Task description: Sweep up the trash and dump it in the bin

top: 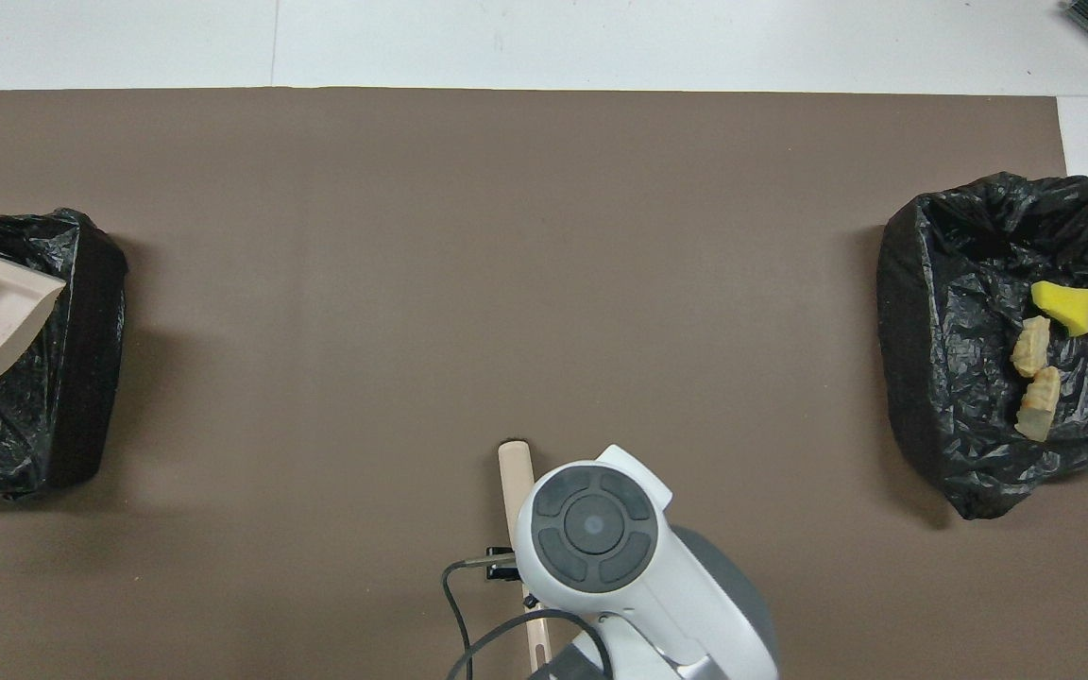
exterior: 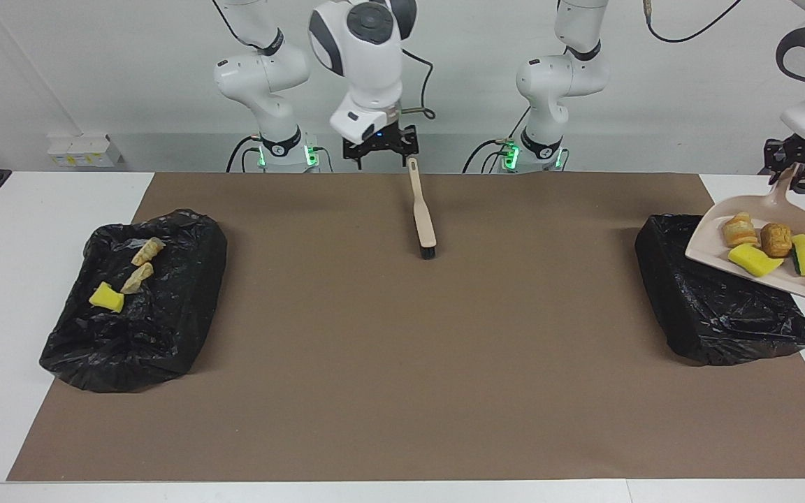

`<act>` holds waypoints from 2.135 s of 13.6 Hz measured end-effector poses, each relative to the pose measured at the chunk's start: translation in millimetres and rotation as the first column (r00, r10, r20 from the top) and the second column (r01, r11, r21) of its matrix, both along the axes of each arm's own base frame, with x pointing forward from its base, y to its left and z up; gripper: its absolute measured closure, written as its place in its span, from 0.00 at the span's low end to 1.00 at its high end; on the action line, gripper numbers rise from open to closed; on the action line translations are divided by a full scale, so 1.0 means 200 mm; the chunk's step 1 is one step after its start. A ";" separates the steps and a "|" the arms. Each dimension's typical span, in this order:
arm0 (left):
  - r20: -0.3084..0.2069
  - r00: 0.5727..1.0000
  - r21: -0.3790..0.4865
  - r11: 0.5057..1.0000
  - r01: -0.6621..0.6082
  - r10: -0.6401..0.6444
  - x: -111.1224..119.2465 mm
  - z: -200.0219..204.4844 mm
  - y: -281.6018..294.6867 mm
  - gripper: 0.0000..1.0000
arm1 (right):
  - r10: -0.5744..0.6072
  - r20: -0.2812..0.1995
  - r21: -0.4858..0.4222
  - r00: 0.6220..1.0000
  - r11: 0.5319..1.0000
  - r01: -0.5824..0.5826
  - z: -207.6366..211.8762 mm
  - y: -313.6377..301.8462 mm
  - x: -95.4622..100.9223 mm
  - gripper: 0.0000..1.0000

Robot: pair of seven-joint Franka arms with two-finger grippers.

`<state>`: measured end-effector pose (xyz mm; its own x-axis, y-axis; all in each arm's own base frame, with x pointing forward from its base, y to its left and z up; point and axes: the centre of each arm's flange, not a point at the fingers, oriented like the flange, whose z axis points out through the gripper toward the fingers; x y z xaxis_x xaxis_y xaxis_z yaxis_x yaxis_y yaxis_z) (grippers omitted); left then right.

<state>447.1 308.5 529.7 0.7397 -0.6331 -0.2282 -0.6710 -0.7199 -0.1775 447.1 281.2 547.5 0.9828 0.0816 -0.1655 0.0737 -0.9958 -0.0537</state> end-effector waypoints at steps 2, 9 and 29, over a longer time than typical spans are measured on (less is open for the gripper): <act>-0.078 0.995 0.121 0.990 0.075 -0.066 0.02 0.02 -0.01 0.69 | 0.022 0.030 0.028 0.999 0.999 -0.023 0.09 -0.20 0.11 0.00; -0.231 0.956 0.278 0.929 0.244 -0.182 0.26 0.09 -0.39 0.69 | 0.023 0.143 -0.011 0.989 1.000 -0.022 0.30 -0.72 0.33 0.00; 0.123 0.991 -0.167 0.985 -0.030 0.051 0.52 0.27 -1.07 0.69 | -0.103 0.159 -0.044 0.982 0.993 0.112 0.44 -1.49 0.57 0.00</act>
<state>551.8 94.3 584.2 0.7816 -0.6232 -0.0260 -0.6204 -0.7724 -0.1360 561.5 -17.0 635.5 0.9995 -0.0305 -0.0104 -0.0305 -0.9995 0.0021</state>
